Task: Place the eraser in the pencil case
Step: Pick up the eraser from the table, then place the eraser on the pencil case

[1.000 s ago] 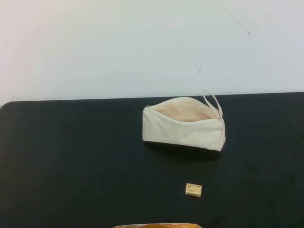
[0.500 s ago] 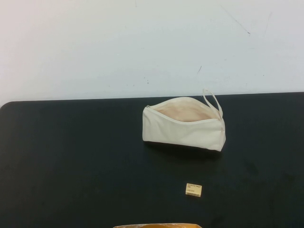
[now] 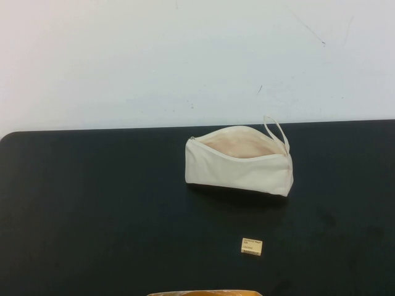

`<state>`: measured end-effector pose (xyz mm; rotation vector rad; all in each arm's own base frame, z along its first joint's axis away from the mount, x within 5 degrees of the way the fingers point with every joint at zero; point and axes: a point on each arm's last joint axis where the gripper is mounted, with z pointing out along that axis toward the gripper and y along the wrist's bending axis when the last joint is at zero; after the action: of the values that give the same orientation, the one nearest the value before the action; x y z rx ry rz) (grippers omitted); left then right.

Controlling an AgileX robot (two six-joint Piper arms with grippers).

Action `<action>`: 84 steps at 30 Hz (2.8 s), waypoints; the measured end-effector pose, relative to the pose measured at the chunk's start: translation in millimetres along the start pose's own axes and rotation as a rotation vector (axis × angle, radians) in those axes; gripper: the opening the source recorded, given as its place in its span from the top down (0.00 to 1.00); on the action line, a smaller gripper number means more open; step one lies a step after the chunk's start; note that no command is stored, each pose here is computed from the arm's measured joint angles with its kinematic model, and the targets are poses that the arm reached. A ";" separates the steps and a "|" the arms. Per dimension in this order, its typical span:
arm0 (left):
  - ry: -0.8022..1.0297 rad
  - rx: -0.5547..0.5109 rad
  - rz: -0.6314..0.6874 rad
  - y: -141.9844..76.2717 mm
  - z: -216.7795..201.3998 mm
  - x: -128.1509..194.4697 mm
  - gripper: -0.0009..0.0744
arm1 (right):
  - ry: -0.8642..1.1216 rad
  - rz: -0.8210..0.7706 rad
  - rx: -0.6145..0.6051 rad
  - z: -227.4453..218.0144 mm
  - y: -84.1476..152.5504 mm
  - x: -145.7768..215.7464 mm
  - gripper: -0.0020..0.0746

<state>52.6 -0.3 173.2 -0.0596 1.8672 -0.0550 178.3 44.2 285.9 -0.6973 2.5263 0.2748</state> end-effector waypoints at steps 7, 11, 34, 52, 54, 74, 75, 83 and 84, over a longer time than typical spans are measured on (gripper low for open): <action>0.000 0.000 0.000 0.0 0.0 0.0 0.99 | 0.089 -0.284 -0.109 51.0 18.4 -21.4 0.42; 0.000 0.000 0.000 0.0 0.0 0.0 0.99 | 0.109 -0.454 -0.157 76.4 32.1 -41.4 0.38; 0.000 0.000 0.000 0.0 0.0 0.0 0.99 | 0.066 -0.902 -0.200 205.7 69.4 -102.3 0.37; 0.000 0.000 0.000 0.0 0.0 0.0 0.99 | 0.101 -0.819 -0.237 236.7 69.9 -94.7 0.45; 0.000 0.000 0.000 0.0 0.0 0.0 0.99 | 0.107 -0.808 -0.244 236.9 70.4 -94.2 0.57; 0.000 0.000 0.000 0.0 0.0 0.0 0.99 | 0.042 -0.889 -0.332 192.2 83.7 -158.9 0.71; 0.000 0.000 0.000 0.0 0.0 0.0 0.99 | 0.010 -0.904 -0.321 181.9 84.7 -169.8 0.71; 0.000 0.000 0.000 0.0 0.0 0.0 0.99 | -0.286 -0.969 -0.023 133.9 77.1 -240.5 0.71; 0.000 0.000 0.000 0.0 0.0 0.0 0.99 | -0.330 -0.922 0.027 134.6 72.8 -247.1 0.71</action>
<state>52.6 -0.3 173.2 -0.0596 1.8672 -0.0550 379.2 253.4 303.0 -1.5516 1.6751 0.0165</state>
